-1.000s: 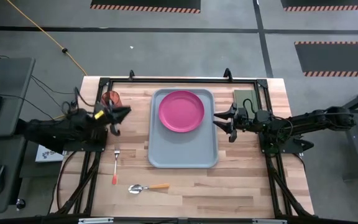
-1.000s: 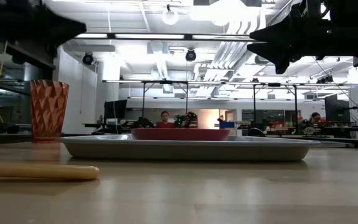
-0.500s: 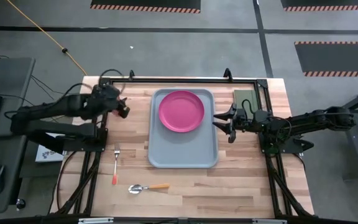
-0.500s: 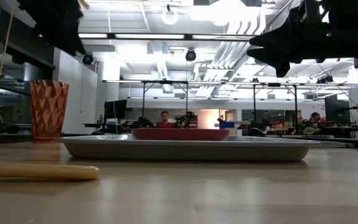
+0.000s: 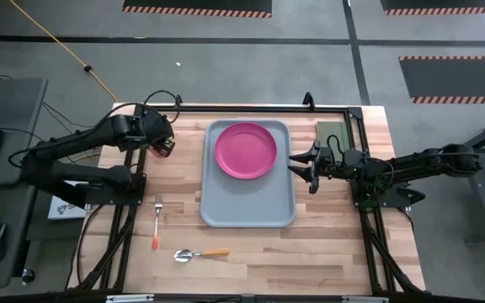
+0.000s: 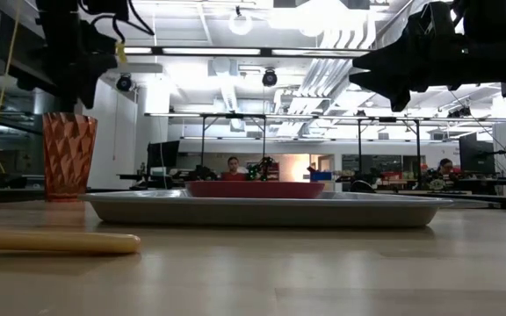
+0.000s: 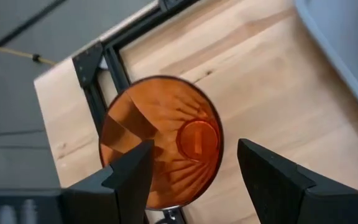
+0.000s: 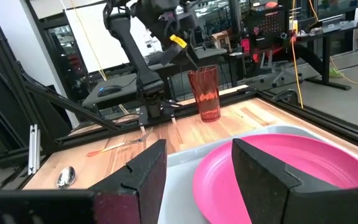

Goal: Pick and place plate/cup/fork/spoon on tray
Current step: Put the orange cup on the gray serving tray to the bottom left of the pink plate

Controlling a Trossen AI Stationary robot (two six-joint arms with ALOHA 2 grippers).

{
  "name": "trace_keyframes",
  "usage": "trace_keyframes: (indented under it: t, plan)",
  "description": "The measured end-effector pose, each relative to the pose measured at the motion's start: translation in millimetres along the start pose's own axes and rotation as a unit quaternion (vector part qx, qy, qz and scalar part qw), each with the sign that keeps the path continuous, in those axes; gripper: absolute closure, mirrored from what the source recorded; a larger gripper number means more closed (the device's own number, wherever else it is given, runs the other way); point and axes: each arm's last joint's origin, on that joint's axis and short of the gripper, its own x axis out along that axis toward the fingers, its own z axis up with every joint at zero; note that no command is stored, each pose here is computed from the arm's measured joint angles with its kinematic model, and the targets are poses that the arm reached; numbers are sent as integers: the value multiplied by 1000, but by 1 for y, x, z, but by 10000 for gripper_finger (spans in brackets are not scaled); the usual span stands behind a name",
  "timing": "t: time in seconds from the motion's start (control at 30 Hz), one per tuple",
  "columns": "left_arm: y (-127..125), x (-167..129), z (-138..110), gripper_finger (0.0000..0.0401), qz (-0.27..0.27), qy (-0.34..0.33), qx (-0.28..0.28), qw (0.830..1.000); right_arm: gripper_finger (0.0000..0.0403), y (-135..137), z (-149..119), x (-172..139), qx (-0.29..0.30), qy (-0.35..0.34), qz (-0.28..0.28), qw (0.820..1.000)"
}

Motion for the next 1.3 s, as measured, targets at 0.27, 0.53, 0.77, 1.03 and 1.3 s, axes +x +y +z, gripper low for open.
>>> trace_keyframes:
  t: [0.27, 0.53, 0.77, 1.03, 1.3]
  plan:
    - [10, 9, 7, 178, -35, 40, -15, 998, 230, 0, -1, 0, -1, 4, -1, 1000]
    - [11, 21, 17, 178, -66, 66, -9, 996, 230, 0, -1, 0, -1, 7, -1, 1000]
    - [6, 38, 24, 178, -68, 115, 9, 991, 230, 0, -1, 0, -1, 7, -1, 1000]
    - [0, 54, 29, 178, -61, 157, 30, 985, 230, 0, -1, 0, 2, 7, -1, 1000]
    - [-3, 69, 32, 178, -72, 197, 40, 977, 230, 0, -1, 0, 2, 7, -1, 1000]
